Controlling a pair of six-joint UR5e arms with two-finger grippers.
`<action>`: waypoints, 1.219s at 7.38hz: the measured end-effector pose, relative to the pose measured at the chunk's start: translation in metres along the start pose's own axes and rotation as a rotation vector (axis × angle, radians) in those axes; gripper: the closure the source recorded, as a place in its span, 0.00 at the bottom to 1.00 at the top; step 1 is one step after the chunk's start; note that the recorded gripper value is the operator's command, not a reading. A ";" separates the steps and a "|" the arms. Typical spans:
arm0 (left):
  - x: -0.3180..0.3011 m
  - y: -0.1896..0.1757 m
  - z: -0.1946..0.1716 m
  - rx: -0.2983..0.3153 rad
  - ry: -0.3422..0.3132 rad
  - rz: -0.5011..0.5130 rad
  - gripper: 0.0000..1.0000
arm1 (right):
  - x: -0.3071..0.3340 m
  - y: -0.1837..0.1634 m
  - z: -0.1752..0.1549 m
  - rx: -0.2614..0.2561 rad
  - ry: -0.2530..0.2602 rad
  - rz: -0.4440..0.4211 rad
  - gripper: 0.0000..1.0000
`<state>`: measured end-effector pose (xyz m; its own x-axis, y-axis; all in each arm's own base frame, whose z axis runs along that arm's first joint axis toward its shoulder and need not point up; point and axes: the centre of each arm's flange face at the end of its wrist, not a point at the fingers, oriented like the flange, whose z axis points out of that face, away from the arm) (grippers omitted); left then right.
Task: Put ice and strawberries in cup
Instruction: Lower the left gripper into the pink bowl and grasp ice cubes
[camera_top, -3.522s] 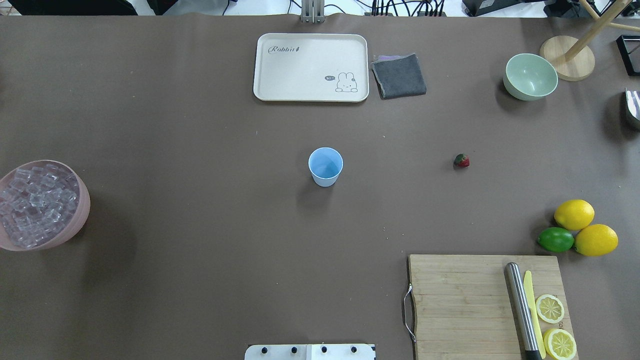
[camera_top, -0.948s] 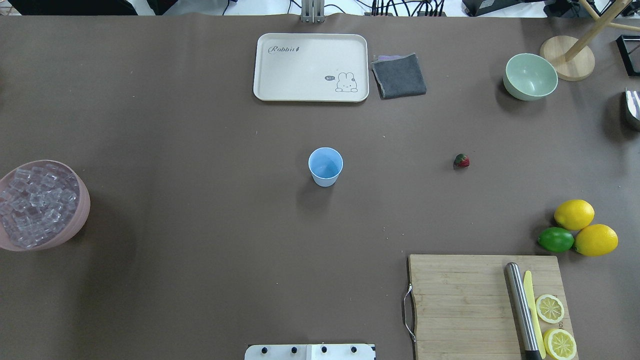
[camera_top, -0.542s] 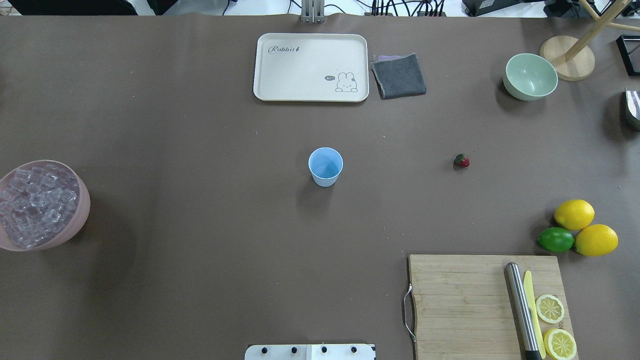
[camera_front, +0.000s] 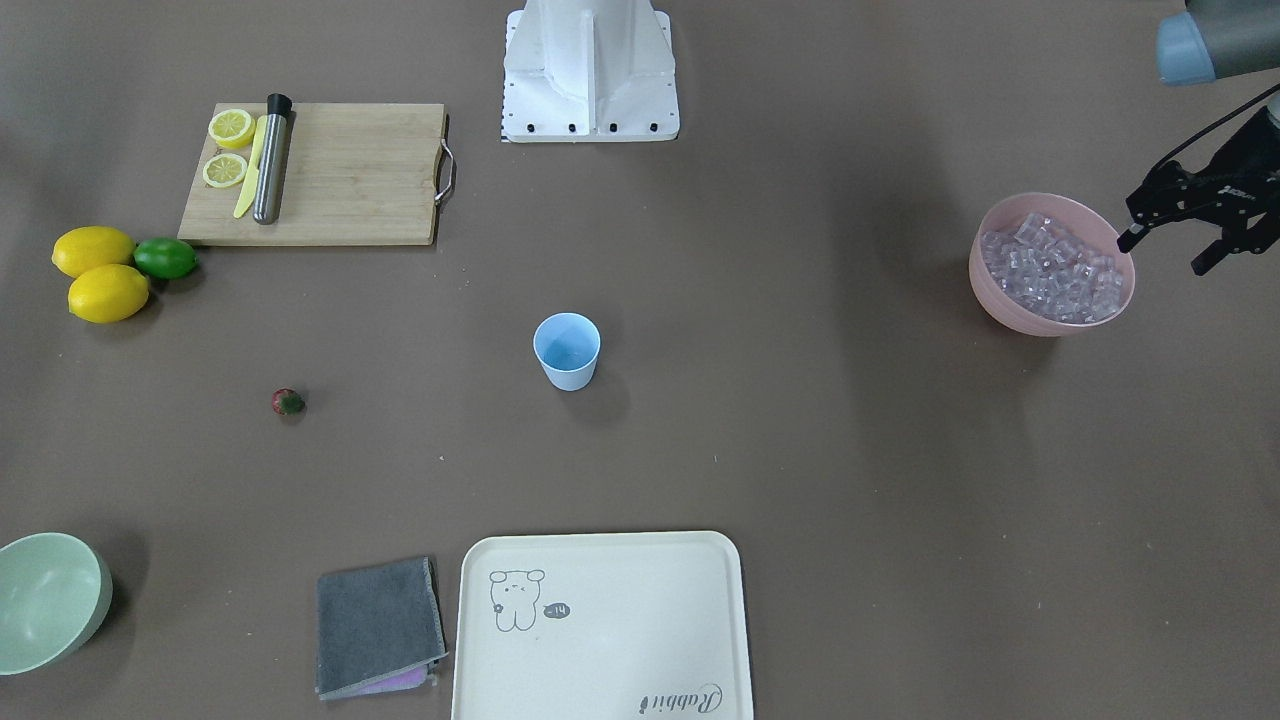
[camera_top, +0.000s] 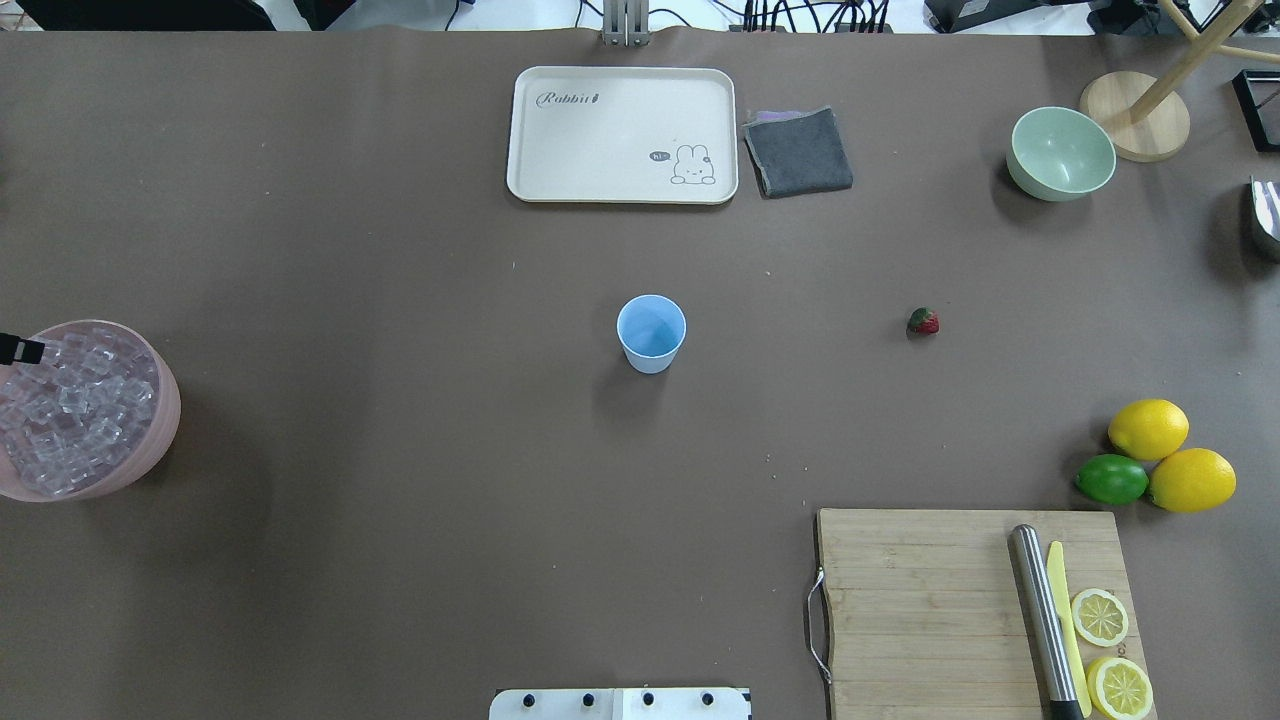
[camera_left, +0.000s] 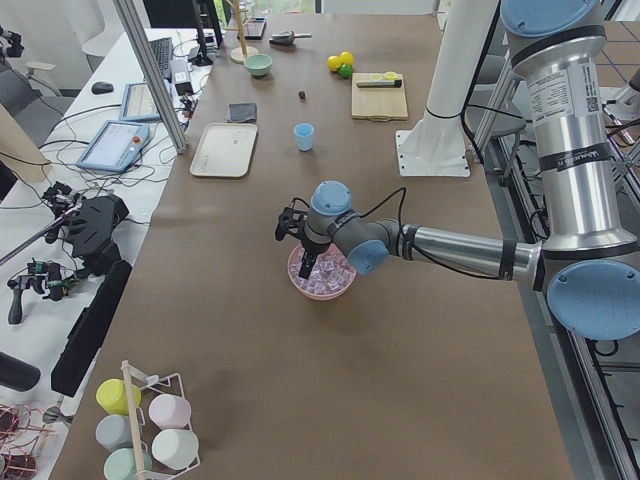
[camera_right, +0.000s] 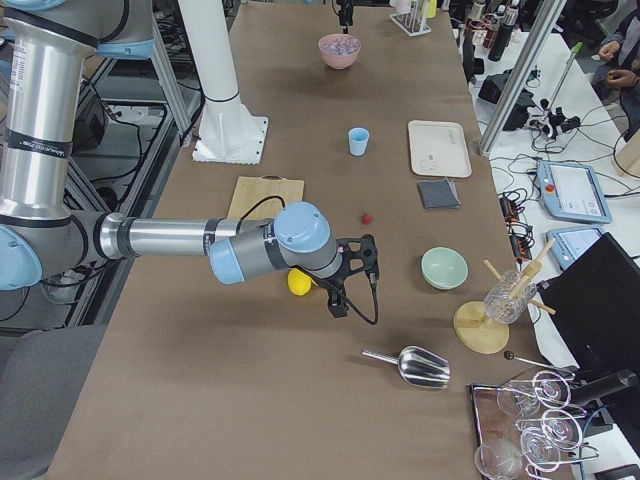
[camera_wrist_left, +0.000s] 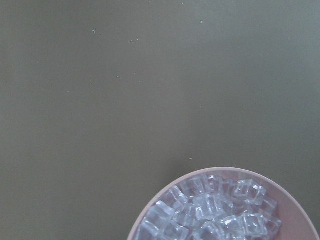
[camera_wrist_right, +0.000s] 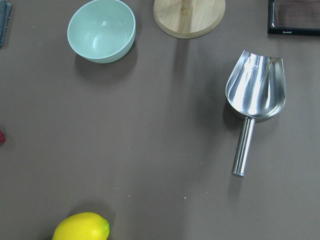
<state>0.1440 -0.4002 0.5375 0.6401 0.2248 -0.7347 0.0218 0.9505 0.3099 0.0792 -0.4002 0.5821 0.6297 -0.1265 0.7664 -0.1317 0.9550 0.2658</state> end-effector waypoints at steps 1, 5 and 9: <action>0.006 0.011 0.009 -0.015 -0.020 0.000 0.01 | 0.000 0.000 0.000 -0.001 0.000 0.001 0.00; 0.012 0.044 0.029 -0.065 -0.035 0.036 0.01 | 0.001 0.001 0.001 -0.002 0.000 0.003 0.00; 0.016 0.057 0.043 -0.108 -0.035 0.055 0.01 | 0.002 0.001 0.002 -0.004 0.002 0.005 0.00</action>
<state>0.1885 -0.3513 0.5696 0.6644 0.2710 -0.6965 -0.0951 0.9550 0.2809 0.0793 -0.4001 0.5848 0.6305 -0.1214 0.7666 -0.1320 0.9565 0.2600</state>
